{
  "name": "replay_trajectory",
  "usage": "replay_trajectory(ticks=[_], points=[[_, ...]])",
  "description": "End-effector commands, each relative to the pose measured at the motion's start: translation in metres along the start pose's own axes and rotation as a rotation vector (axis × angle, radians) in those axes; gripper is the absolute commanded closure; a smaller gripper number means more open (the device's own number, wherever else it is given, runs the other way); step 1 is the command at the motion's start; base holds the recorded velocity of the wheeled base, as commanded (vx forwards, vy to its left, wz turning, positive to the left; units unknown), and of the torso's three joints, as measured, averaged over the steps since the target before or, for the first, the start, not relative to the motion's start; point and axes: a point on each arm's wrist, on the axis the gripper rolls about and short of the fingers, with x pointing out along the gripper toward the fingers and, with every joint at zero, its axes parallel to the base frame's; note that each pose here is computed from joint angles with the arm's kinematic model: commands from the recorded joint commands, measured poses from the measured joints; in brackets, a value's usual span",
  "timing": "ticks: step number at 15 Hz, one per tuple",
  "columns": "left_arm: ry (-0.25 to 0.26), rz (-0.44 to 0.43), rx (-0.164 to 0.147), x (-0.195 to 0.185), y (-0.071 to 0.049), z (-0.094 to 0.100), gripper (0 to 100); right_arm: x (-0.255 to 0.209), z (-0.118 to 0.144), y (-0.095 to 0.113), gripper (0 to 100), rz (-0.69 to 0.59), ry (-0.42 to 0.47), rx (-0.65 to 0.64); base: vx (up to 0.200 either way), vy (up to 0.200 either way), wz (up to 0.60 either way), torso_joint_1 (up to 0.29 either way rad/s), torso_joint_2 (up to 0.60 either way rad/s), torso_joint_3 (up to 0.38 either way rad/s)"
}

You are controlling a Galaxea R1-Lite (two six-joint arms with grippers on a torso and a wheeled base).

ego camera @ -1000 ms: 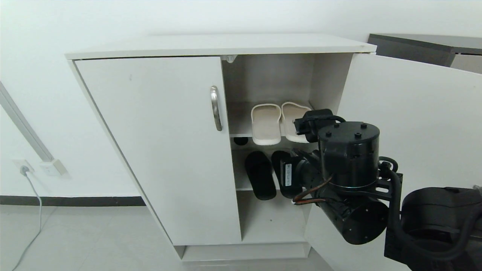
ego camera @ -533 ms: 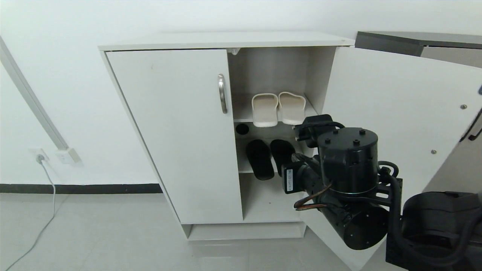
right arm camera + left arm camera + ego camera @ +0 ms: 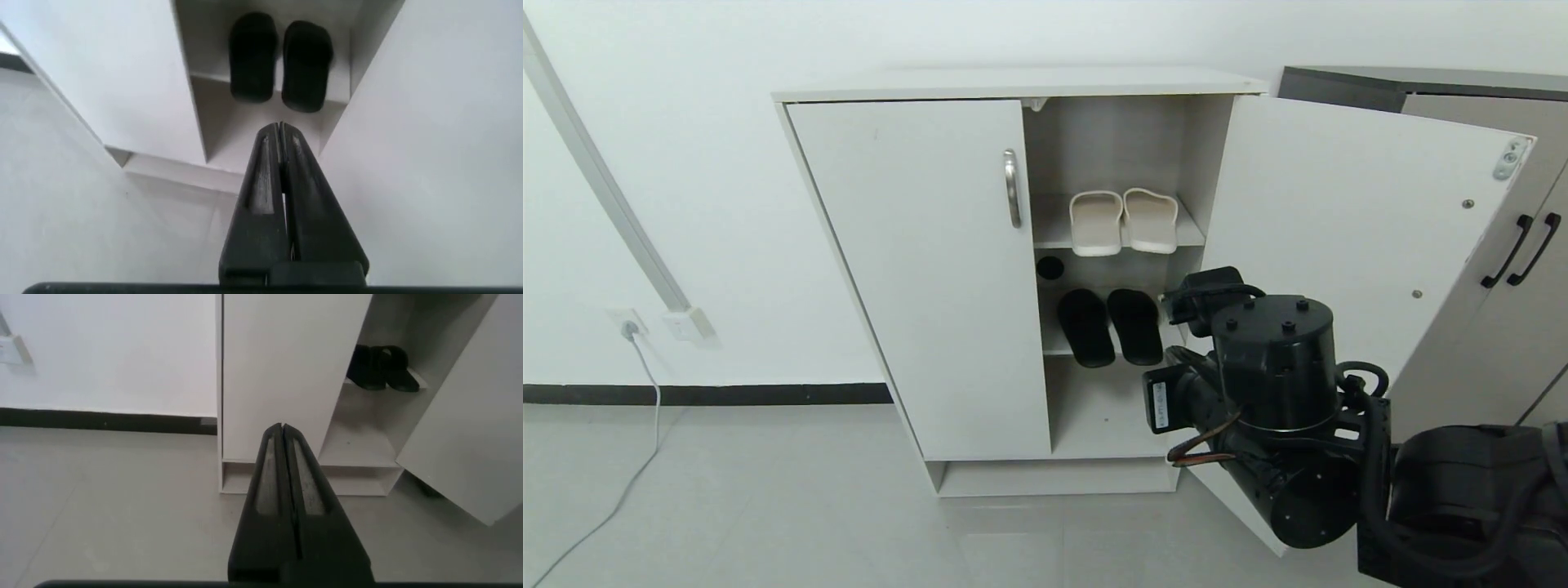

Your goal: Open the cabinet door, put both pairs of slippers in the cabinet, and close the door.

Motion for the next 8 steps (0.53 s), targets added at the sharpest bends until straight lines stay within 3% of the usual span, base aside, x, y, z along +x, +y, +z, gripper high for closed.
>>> replay_trajectory(ticks=[1, 8], points=[[0.0, 0.0, 0.0, 0.0, 0.0, 0.0, 100, 0.0016, -0.0041, 0.0015, 100, 0.0, 0.009, -0.008, 0.0, 0.0, 0.0, 0.0, 0.0, 0.0], [0.0, -0.001, 0.001, 0.0, 0.0, 0.0, 100, 0.004, -0.0072, 0.0026, 100, 0.0, 0.017, -0.015, 0.0, 0.0, 0.0, 0.0, 0.0, 0.0]])
